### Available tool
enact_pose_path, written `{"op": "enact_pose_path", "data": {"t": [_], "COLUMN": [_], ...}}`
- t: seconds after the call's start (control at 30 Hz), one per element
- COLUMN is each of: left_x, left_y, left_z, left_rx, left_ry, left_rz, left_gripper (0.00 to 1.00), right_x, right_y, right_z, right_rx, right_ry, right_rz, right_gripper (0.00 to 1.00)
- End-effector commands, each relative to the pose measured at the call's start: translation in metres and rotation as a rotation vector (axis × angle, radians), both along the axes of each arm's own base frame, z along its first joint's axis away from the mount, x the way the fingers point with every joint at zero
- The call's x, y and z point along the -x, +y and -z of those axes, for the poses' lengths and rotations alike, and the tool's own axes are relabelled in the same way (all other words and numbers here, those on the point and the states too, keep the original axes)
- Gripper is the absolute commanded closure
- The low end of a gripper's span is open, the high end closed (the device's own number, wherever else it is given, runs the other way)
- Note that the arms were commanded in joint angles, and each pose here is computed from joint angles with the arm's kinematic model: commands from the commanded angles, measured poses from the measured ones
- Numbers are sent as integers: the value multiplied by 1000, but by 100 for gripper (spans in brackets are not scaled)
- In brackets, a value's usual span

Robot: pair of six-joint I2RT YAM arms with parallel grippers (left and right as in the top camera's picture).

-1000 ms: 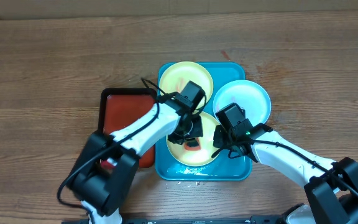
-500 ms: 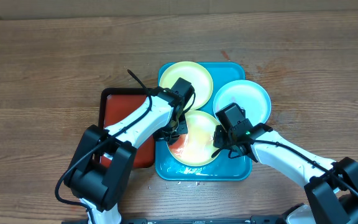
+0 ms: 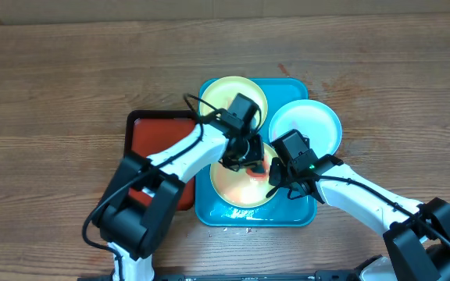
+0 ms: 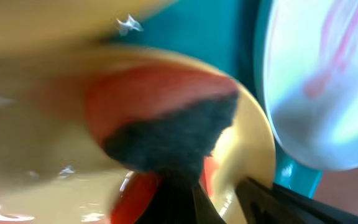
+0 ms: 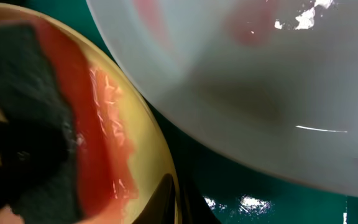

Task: Clean dirty plates on tray and stack at the side
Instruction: 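Scrub the lower yellow plate with the sponge while the right gripper holds its rim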

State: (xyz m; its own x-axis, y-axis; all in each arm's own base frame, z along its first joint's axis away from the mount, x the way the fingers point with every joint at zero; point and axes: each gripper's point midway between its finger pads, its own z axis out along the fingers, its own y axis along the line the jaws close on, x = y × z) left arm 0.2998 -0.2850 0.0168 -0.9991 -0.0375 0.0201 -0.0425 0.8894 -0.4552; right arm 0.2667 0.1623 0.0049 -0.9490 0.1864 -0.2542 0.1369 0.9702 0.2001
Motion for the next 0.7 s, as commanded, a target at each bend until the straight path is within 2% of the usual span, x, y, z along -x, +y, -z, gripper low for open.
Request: {"op": "enact_pose_path", "data": {"t": [0.0,0.1,0.23,0.43,0.57,0.67], "left_x": [26,34,49,44,23,9], "left_y": [-22,-24,-5,58,113,136], "left_z": [6,3,11,15,6,1], "left_rx": [94,111,16,-286,-586,-718], "left_ry": [135,175,230,219,97,13], "left_rz": [45,57,56,-18,-59,-66], "left_gripper": [96,96,96,96,97,96], "right_x": [2,3,3,3,3,3], "right_y": [-20,-20,-20,-20,-20,-20], "right_z": [8,9,9,9,9,9], "right_rx": [85,86,86,86,86,86], "right_ry": [8,8,9,8,8,8], "right_rz": [35,35,35,35,35,35], "right_gripper": [96,96,96,96,96,96]}}
